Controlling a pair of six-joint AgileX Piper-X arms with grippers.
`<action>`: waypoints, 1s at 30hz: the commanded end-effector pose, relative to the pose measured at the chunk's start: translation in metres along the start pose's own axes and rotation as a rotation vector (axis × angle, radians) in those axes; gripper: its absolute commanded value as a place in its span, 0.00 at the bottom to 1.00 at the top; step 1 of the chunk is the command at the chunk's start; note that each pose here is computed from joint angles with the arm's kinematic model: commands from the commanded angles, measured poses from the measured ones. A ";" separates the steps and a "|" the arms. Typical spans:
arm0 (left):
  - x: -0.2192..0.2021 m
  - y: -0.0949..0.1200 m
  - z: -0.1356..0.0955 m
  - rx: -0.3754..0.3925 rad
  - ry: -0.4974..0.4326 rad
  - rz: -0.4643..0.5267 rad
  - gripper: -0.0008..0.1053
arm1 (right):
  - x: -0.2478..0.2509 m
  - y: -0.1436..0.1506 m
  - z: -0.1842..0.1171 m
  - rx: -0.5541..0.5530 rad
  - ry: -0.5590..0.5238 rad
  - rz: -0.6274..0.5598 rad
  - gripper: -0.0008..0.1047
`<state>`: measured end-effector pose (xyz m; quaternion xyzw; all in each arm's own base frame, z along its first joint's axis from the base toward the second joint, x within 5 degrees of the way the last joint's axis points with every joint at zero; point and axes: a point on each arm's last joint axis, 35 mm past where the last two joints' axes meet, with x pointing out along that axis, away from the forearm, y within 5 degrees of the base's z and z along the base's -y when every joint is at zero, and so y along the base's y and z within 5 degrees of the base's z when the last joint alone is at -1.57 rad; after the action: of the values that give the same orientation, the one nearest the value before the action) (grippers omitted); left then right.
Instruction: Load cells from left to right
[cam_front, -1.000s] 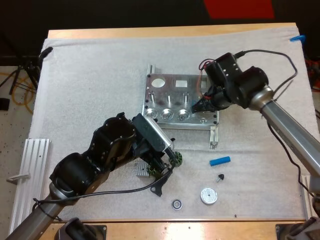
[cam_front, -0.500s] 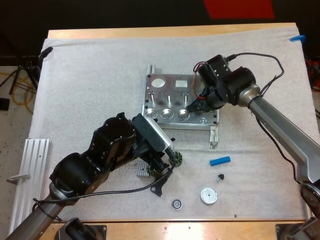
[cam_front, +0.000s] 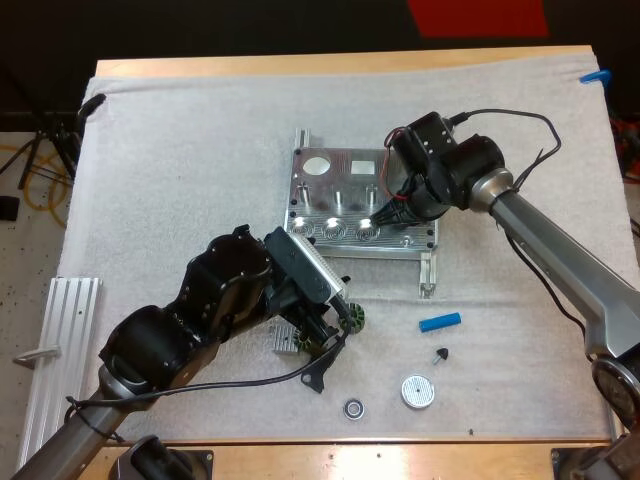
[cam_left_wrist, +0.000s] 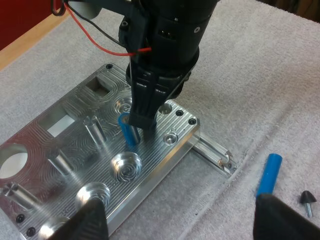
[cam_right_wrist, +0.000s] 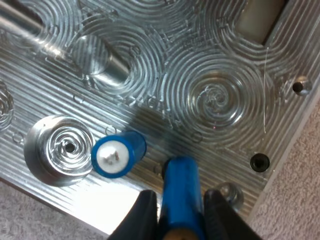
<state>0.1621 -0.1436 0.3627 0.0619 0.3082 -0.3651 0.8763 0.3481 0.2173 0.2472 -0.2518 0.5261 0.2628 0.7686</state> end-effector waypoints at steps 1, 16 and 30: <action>0.000 0.000 0.001 0.000 -0.007 -0.006 0.58 | 0.000 0.000 0.001 -0.010 -0.005 0.004 0.01; 0.000 0.000 0.001 0.000 -0.007 -0.006 0.58 | 0.000 0.000 0.000 -0.020 0.011 0.007 0.01; 0.000 0.000 0.001 0.000 -0.007 -0.006 0.58 | -0.001 0.001 -0.002 -0.049 0.017 0.039 0.01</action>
<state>0.1621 -0.1436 0.3627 0.0619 0.3082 -0.3651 0.8763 0.3466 0.2170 0.2467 -0.2622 0.5271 0.2787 0.7588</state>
